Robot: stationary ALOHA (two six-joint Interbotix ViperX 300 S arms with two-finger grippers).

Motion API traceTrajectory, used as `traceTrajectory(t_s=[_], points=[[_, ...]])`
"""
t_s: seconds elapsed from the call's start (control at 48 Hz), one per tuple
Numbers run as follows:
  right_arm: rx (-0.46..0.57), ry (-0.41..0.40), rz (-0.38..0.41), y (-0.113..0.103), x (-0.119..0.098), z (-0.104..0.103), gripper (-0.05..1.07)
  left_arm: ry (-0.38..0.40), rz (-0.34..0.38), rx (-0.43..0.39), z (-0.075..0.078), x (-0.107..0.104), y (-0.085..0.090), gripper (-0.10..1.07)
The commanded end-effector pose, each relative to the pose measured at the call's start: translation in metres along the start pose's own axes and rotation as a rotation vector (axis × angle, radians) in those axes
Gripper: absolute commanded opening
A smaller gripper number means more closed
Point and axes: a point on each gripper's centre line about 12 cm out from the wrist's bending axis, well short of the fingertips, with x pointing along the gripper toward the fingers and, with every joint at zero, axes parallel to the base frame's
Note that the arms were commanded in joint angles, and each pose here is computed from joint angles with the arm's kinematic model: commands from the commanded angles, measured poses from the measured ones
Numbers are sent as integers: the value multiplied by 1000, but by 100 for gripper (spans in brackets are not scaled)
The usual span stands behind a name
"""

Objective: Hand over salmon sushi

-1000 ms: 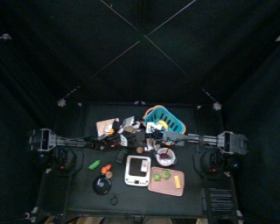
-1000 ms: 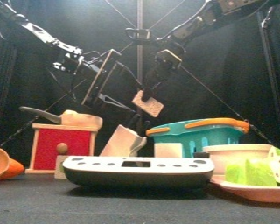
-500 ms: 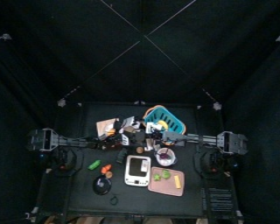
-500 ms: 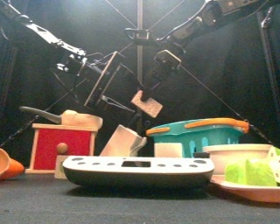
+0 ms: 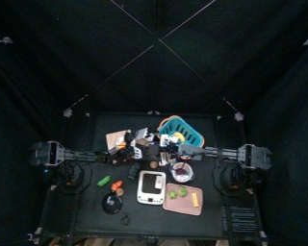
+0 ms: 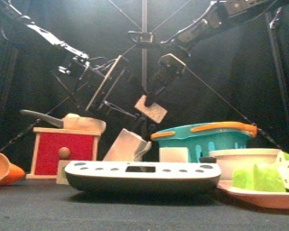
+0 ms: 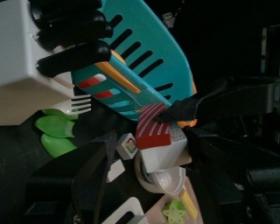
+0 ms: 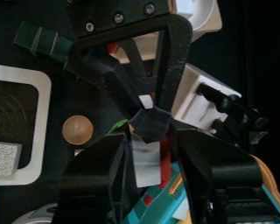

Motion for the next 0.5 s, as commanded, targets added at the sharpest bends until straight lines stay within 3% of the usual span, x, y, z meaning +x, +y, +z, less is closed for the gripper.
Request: traceTrajectory(t_s=[0.0, 0.312, 0.479], points=[[12, -59, -31, -12, -13, 13, 63, -16, -26, -8, 5, 1, -11, 96], [18, -50, -33, -14, -11, 10, 63, -11, -24, -5, 2, 3, -11, 94], [19, -58, -34, -14, -12, 11, 63, -13, -25, -5, 2, 4, -11, 81]])
